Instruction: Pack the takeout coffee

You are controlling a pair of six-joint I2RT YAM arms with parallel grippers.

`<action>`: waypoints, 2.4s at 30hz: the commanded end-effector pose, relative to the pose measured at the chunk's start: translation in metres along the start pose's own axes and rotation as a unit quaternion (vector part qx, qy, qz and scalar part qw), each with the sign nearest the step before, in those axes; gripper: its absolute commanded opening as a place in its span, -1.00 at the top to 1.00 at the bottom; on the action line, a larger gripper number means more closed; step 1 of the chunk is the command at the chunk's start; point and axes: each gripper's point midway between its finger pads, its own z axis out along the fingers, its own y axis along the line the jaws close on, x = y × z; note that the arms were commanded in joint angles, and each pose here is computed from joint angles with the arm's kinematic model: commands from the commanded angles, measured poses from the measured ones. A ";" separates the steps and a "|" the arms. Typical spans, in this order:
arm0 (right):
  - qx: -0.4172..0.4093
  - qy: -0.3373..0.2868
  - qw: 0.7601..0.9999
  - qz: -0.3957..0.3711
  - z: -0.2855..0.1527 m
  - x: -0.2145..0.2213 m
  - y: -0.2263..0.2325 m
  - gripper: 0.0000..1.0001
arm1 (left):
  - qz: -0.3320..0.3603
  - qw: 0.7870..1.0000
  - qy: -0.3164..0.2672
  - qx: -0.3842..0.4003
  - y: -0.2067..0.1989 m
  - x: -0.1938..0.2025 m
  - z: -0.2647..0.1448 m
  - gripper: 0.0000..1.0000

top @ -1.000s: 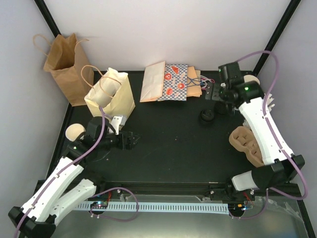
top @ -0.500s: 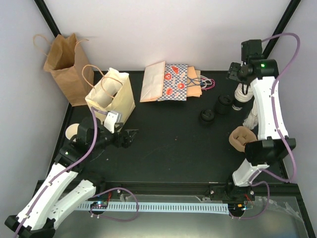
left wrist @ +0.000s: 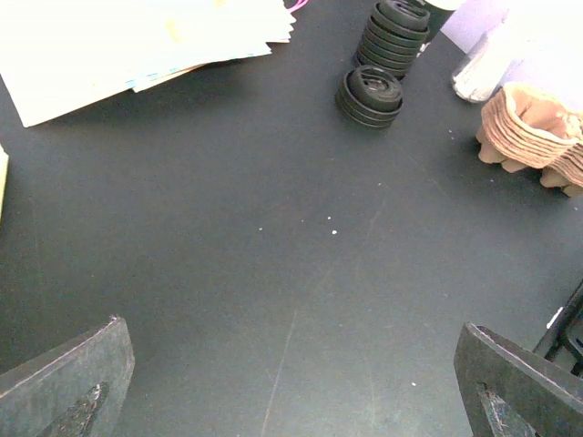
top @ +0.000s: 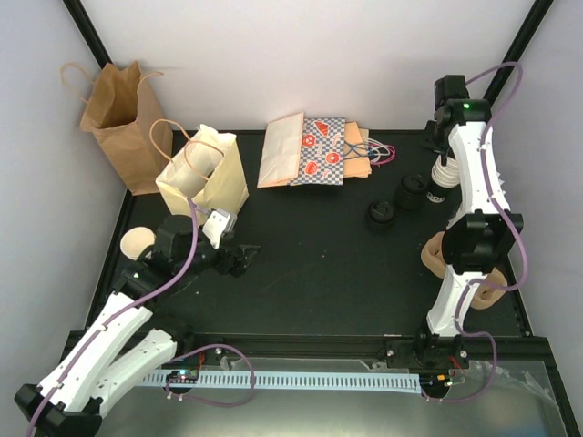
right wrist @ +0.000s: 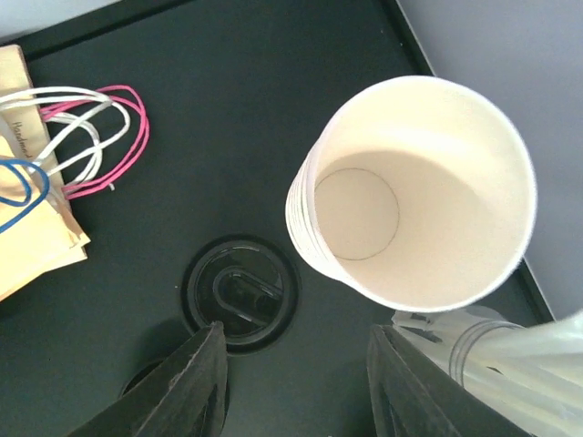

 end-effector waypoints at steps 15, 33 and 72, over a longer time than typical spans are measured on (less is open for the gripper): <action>0.076 -0.021 0.997 -0.013 0.042 -0.025 -0.008 0.28 | 0.023 0.999 -0.025 0.022 -0.008 -0.008 -0.001 -0.97; 0.079 -0.028 0.996 -0.020 0.051 -0.034 -0.005 0.52 | 0.020 1.000 -0.017 0.015 -0.004 -0.004 0.003 -0.98; 0.069 -0.024 0.997 -0.039 0.039 -0.031 -0.007 0.98 | 0.021 1.000 -0.010 0.006 -0.002 -0.001 0.005 -0.98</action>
